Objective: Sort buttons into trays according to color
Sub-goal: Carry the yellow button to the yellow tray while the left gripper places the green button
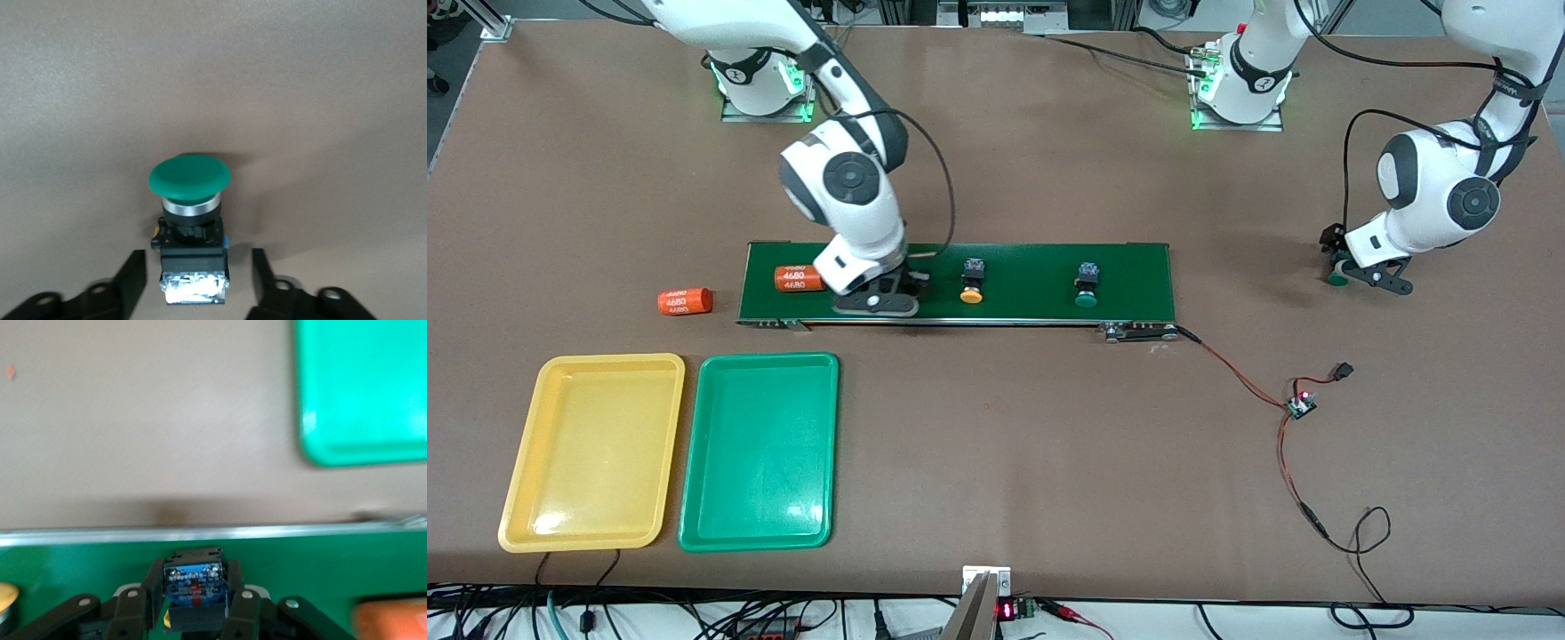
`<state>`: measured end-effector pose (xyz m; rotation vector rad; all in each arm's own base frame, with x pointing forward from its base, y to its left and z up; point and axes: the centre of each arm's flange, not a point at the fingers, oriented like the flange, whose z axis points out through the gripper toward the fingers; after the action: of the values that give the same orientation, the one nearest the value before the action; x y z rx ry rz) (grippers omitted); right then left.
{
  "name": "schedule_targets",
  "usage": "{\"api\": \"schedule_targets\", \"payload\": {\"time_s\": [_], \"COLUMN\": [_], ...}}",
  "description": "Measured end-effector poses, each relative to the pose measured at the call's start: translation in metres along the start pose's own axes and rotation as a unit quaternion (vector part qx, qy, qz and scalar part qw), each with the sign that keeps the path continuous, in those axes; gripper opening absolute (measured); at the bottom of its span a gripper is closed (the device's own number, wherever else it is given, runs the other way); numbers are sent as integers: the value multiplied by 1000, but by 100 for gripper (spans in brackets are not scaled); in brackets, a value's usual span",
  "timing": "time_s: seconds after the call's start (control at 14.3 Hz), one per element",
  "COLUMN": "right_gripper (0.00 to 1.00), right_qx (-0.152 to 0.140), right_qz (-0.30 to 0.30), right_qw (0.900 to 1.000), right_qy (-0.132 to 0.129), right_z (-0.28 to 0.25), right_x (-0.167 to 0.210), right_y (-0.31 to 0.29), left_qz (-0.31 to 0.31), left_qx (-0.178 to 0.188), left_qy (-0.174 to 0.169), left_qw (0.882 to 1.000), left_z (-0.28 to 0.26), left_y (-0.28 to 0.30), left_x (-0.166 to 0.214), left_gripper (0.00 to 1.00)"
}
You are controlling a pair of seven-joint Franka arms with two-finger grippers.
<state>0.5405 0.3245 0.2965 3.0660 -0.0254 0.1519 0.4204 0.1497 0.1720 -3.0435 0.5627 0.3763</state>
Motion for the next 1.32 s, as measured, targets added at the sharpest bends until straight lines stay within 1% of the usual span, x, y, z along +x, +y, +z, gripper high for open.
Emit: {"api": "schedule_targets", "payload": {"time_s": [0.14, 0.21, 0.35, 0.49, 0.63, 0.7, 0.77, 0.91, 1.12, 1.18, 1.32], "right_gripper": [41, 41, 41, 41, 41, 41, 41, 41, 41, 41, 41], "right_qx": [-20, -23, -16, -11, -11, -8, -6, -10, -25, -31, -40], "right_qz": [2, 3, 2, -8, -14, -18, -23, -33, -53, -60, -69], "right_qw": [1000, 1000, 1000, 1000, 999, 999, 999, 999, 998, 998, 997], "right_qy": [1, -2, -11, -22, -38, -46, -47, -30, -5, 0, 4], "right_z": [-40, -57, -74, -72, -56, -42, -24, 21, 80, 91, 98], "right_x": [37, 52, 77, 92, 101, 102, 104, 110, 115, 117, 123], "right_y": [53, 83, 150, 221, 295, 328, 356, 388, 399, 404, 417], "left_qz": [1, 1, 1, 3, 14, 19, 21, 12, -23, -32, -34], "left_qx": [1, 1, 0, -9, -18, -25, -38, -69, -96, -103, -102], "left_qy": [1, 2, 0, -17, -34, -36, -36, -34, -23, -21, -10], "left_qw": [1000, 1000, 1000, 1000, 999, 999, 998, 997, 995, 994, 994], "left_z": [-1, -2, -9, -29, -64, -83, -101, -131, -157, -161, -164], "left_y": [0, -1, -3, -5, -2, 8, 21, 59, 134, 165, 223], "left_x": [0, 1, 3, 8, 24, 38, 52, 83, 122, 133, 151], "left_gripper": [46, 41, 41, 41, 41, 41, 41, 41, 41, 41, 41]}}
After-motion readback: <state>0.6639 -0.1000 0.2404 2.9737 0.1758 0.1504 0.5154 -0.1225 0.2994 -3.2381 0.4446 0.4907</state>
